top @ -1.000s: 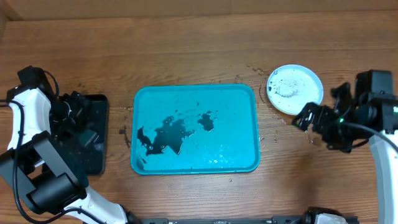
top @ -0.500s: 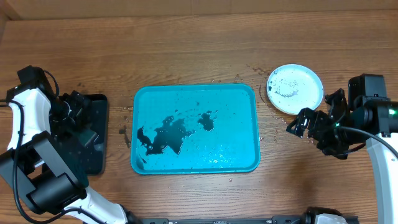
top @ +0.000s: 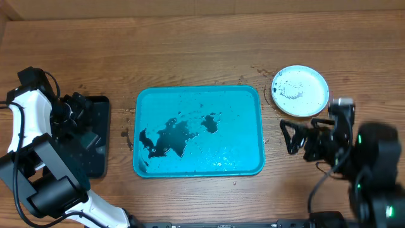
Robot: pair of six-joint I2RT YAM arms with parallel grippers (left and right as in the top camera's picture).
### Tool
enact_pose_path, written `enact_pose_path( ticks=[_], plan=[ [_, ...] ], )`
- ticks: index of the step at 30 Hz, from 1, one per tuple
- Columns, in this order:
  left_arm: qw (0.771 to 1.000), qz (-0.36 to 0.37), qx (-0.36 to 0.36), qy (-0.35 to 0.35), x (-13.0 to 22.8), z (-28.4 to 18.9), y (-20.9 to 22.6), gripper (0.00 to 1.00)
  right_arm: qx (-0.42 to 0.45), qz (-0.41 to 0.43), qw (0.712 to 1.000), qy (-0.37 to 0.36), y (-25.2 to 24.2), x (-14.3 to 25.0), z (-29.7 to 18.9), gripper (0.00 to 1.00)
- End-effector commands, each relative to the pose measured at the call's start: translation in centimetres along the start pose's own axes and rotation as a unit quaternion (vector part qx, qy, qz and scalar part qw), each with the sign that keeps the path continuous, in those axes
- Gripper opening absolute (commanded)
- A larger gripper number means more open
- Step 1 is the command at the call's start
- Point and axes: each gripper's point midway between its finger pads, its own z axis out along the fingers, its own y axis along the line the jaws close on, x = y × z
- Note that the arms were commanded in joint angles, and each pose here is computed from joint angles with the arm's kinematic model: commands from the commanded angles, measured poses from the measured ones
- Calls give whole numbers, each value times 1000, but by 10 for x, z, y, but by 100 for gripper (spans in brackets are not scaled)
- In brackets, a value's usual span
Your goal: Clean dirty plates on tray and stack at the side
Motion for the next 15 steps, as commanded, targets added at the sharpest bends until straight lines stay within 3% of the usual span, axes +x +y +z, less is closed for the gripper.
enact_pose_path(
  ticks=[1,6,15],
  plan=[
    [1000,2,1,-1,0,0,-1,100,-16,-46,998,-38,1,22,-7,100],
    [1000,2,1,-1,0,0,-1,100,-30,-137,981,-133,1,43,-23,100],
    [1000,2,1,-1,0,0,-1,100,-23,-174,952,-249,-15,35,-10,100]
  ],
)
